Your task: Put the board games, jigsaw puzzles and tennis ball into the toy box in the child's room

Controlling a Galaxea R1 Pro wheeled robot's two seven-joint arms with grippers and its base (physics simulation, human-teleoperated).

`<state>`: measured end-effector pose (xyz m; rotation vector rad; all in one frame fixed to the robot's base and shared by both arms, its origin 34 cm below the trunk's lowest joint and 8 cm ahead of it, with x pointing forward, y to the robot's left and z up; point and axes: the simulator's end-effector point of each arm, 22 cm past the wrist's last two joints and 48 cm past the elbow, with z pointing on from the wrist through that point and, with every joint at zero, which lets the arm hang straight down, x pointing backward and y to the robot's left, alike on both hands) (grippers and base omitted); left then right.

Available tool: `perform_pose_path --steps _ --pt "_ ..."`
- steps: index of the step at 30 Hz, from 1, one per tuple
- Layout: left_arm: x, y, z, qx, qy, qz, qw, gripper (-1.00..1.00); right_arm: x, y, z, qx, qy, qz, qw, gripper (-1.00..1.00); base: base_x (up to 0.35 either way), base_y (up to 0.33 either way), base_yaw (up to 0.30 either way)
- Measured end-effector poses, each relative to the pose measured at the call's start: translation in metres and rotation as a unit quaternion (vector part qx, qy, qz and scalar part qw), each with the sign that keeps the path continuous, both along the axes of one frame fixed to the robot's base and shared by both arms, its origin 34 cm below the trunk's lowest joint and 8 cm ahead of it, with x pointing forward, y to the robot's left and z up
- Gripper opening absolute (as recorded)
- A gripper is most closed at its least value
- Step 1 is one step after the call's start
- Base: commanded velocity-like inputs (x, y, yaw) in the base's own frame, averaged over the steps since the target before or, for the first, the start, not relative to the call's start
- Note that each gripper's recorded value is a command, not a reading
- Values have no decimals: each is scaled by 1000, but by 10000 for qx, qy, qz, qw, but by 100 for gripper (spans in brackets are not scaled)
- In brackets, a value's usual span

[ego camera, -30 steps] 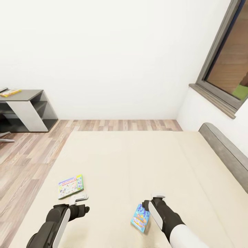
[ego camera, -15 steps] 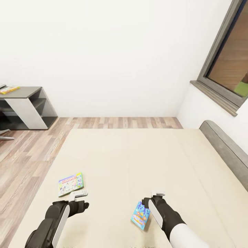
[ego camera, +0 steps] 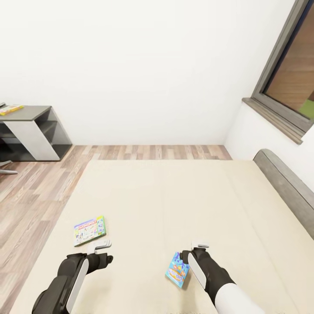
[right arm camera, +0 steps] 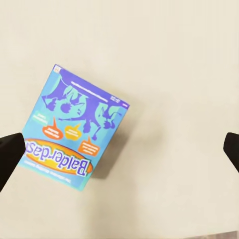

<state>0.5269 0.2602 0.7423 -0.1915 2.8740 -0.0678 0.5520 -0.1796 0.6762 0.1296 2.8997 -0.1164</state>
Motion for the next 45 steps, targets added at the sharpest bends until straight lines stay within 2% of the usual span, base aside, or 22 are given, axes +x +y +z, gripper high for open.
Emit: perform_pose_path --steps 21,23,26,31,45 --pt "-1 0 -4 -8 29 13 10000 100 -3 -6 -7 -65 -1 -16 10000 100 0 0 0" --pt "8 -9 2 -126 -35 22 9999 100 7 -4 -4 -8 -110 -38 9999 100 0 0 0" --pt "20 -9 11 -128 -125 14 9998 100 21 0 1 73 -270 -39 9996 100 0 0 0" --pt "41 -18 24 -177 -445 23 9988 100 21 -1 2 -1 -379 -53 9993 100 0 0 0" --pt "45 -23 26 -210 -491 18 9986 100 35 -7 6 -45 -745 -156 9971 100 1 0 0"
